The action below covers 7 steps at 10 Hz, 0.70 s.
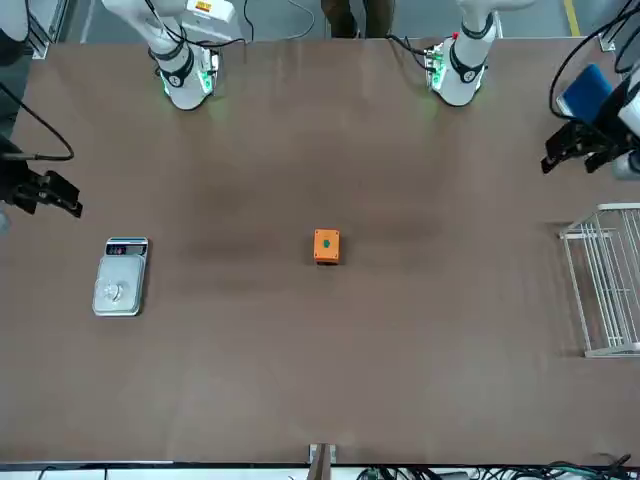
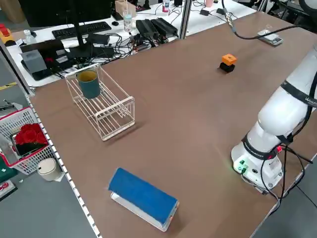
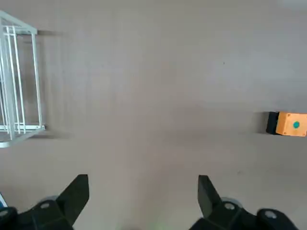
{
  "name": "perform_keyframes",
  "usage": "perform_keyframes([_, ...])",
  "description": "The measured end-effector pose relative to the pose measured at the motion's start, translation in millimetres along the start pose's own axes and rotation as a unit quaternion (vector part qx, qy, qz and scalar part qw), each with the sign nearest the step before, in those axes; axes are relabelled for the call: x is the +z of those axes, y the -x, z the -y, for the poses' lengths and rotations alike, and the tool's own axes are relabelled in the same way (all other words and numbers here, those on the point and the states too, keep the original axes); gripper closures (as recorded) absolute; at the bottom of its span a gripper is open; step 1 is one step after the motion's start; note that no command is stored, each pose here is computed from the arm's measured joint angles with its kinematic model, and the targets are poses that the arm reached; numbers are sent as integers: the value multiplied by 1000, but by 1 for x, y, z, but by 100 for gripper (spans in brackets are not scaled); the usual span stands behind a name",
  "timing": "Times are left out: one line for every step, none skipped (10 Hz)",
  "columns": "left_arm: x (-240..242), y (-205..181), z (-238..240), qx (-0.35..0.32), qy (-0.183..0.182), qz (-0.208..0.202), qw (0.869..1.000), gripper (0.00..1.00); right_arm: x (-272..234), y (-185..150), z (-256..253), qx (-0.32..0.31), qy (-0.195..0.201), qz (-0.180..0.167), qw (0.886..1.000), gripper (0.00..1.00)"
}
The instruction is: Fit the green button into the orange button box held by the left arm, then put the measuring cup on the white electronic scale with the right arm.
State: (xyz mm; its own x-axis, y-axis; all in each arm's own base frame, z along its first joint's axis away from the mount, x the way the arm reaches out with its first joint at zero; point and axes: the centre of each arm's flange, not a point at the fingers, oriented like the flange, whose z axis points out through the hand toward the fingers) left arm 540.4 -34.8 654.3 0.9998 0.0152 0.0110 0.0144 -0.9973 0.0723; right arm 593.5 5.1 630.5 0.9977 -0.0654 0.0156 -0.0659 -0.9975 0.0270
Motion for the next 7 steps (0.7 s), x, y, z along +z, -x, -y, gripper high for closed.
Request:
perform_keyframes([-2,0,-5,5,0,-1,1000,0,0,0,0,0,0,0,1000,0])
perform_keyframes([2,-2,-9,8,0,2,1000,0,0,0,0,0,0,0,1000,0])
perform_keyframes([7,-5,-9,9,0,7,1000,0,0,0,-1,1,0,0,1000,0])
perform_keyframes([12,-8,-10,11,0,10,1000,0,0,0,-1,1,0,0,1000,0])
perform_keyframes([16,-10,-13,17,-3,11,1000,0,0,0,-1,1,0,0,1000,0])
perform_keyframes([18,-10,-23,27,-10,11,1000,0,0,0,-1,1,0,0,1000,0])
perform_keyframes([20,-9,-34,39,-18,12,999,0,0,0,-1,1,-1,0,1000,0])
